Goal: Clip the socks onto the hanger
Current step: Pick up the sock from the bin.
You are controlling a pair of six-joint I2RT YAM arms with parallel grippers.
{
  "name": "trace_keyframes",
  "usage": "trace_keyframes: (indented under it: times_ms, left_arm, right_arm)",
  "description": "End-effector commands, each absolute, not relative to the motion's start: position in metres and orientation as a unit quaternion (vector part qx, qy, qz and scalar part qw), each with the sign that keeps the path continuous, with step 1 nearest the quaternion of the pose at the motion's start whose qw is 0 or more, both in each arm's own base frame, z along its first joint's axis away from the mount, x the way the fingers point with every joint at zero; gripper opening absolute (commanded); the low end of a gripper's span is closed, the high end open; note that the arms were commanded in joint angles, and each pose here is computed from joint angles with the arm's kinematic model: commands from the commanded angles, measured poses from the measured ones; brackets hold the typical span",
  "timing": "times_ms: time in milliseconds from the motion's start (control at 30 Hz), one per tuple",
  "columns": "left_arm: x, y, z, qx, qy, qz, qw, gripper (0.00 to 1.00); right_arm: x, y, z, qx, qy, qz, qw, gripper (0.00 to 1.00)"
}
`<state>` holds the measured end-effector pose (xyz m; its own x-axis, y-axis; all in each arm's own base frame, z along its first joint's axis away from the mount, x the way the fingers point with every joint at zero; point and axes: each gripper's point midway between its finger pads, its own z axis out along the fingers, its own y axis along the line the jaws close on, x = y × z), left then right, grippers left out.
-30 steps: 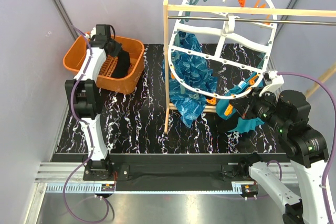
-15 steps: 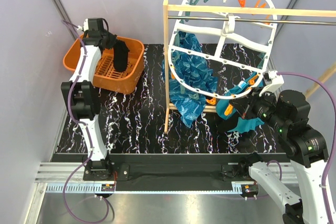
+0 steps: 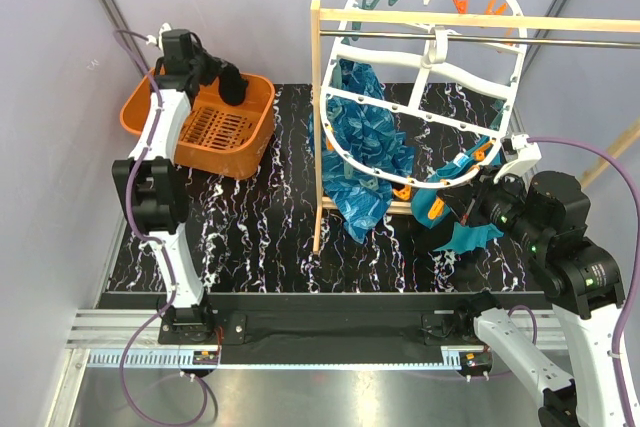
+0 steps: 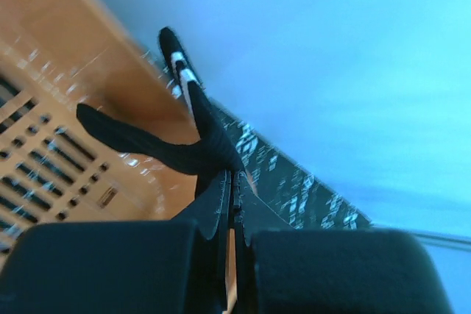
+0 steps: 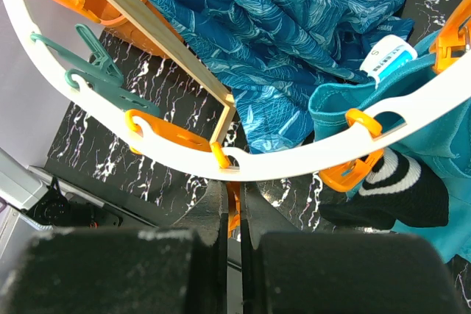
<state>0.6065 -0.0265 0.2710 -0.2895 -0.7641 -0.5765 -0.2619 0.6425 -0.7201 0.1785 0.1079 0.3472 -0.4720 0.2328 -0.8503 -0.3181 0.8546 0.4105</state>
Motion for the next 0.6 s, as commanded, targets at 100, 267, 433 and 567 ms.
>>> trace_keyframes:
  times_ms: [100, 267, 433, 567]
  left_arm:
    - [0.576, -0.024, 0.222, -0.333, 0.790, -0.235, 0.457, 0.08]
    - [0.562, -0.011, 0.169, -0.351, 0.826, -0.179, 0.404, 0.35]
    - [0.551, 0.001, 0.173, -0.337, 0.839, -0.138, 0.404, 0.47]
    - [0.558, 0.013, 0.186, -0.348, 0.825, -0.123, 0.428, 0.67]
  right_arm:
    - [0.177, 0.104, 0.328, -0.005, 0.836, 0.255, 0.485, 0.00]
    - [0.178, 0.104, 0.327, -0.006, 0.838, 0.255, 0.482, 0.00]
    - [0.178, 0.105, 0.326, -0.003, 0.839, 0.256, 0.480, 0.00]
    - [0.179, 0.107, 0.323, 0.000, 0.839, 0.262, 0.477, 0.00]
